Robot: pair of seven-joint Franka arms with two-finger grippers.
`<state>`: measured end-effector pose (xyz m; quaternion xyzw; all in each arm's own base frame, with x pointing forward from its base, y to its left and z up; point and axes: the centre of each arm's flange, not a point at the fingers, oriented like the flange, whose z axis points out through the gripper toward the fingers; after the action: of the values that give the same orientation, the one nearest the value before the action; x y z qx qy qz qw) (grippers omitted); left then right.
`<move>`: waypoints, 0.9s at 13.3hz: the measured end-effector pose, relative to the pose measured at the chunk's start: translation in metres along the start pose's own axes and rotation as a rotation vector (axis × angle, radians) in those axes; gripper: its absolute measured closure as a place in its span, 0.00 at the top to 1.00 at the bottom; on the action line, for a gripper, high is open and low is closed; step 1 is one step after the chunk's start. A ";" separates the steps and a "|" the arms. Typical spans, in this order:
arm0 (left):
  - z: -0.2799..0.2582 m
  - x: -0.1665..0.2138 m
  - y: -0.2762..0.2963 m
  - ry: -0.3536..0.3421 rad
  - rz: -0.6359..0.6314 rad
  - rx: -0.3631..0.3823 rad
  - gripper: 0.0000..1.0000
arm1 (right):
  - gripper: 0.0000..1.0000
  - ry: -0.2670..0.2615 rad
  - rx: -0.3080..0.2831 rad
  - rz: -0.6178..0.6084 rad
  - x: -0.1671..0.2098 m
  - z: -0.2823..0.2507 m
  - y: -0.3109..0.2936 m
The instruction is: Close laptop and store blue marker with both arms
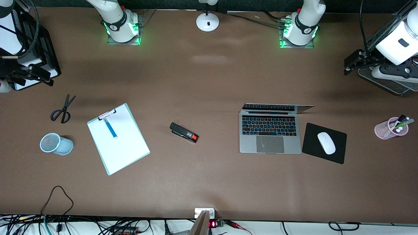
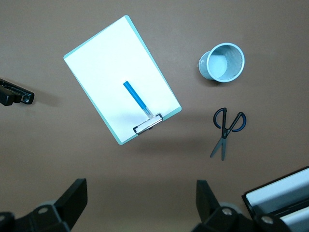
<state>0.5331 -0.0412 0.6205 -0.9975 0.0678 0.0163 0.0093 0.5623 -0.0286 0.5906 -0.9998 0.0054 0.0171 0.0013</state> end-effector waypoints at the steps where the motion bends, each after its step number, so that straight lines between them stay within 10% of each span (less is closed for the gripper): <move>1: 0.000 0.000 0.000 0.000 0.000 0.000 1.00 | 1.00 -0.003 0.000 0.000 -0.001 0.000 0.000; 12: 0.000 0.000 0.001 0.000 0.002 0.000 1.00 | 1.00 -0.053 -0.004 -0.015 0.023 0.042 -0.007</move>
<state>0.5331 -0.0421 0.6205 -0.9975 0.0686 0.0163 0.0093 0.5838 -0.0213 0.5474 -0.9990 -0.0023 0.0438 -0.0005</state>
